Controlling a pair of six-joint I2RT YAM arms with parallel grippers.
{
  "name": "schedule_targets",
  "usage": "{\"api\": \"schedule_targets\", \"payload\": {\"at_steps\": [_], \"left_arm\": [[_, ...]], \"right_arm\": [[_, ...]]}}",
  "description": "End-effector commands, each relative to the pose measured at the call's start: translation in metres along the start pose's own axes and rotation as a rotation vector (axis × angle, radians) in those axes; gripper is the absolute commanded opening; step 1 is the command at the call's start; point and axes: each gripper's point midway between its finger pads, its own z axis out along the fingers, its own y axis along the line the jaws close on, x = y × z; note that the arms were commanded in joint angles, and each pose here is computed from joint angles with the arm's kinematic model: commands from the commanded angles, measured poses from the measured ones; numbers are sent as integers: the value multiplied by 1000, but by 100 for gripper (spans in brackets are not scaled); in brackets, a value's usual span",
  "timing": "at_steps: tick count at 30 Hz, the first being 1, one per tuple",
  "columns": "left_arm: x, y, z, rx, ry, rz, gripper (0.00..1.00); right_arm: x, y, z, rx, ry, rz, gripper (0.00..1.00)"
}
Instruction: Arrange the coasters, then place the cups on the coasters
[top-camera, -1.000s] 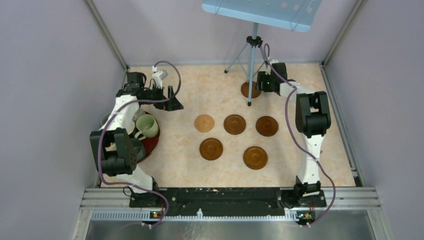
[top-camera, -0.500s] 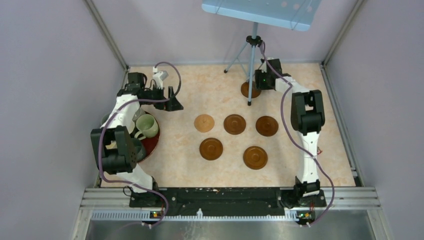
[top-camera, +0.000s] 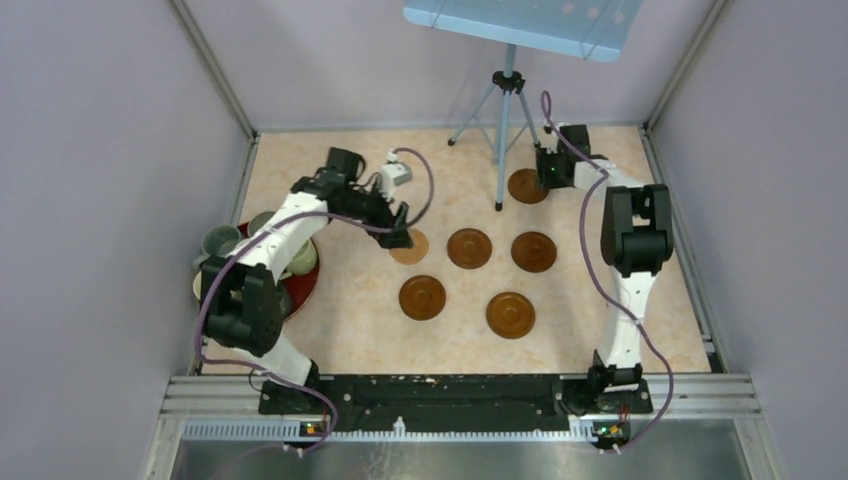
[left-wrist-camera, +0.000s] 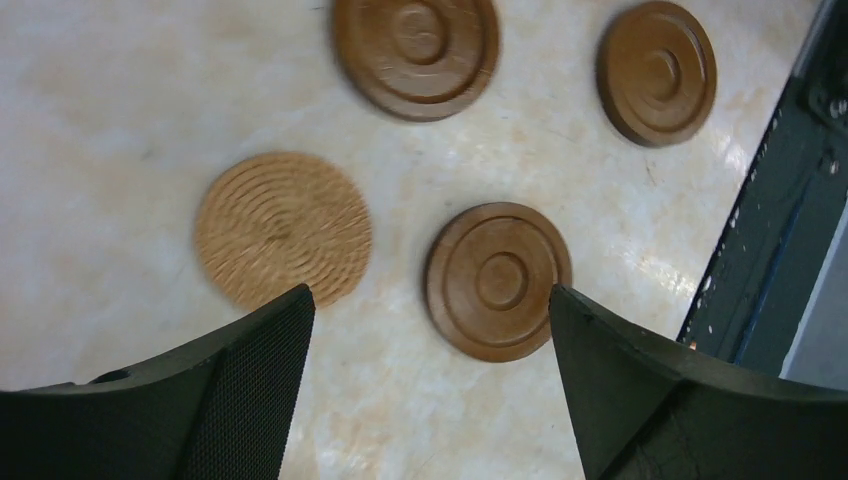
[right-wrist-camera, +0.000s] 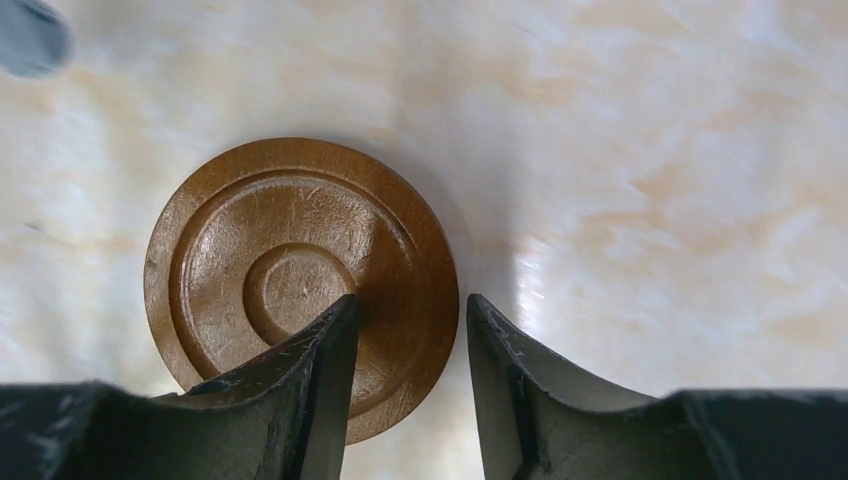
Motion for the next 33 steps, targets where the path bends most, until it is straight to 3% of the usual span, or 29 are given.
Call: {"api": "schedule_targets", "payload": {"at_steps": [1, 7, 16, 22, 33], "left_arm": [[-3, -63, 38, 66, 78, 268, 91], [-8, -147, 109, 132, 145, 480, 86], [4, -207, 187, 189, 207, 583, 86], [12, -211, 218, 159, 233, 589, 84], [44, -189, 233, 90, 319, 600, 68]], "right_arm": [[57, -62, -22, 96, 162, -11, 43], [98, -117, -54, 94, 259, -12, 40], [183, -144, -110, -9, 405, -128, 40], [223, -128, -148, -84, 436, -263, 39], [253, -84, -191, -231, 413, -407, 39]]}}
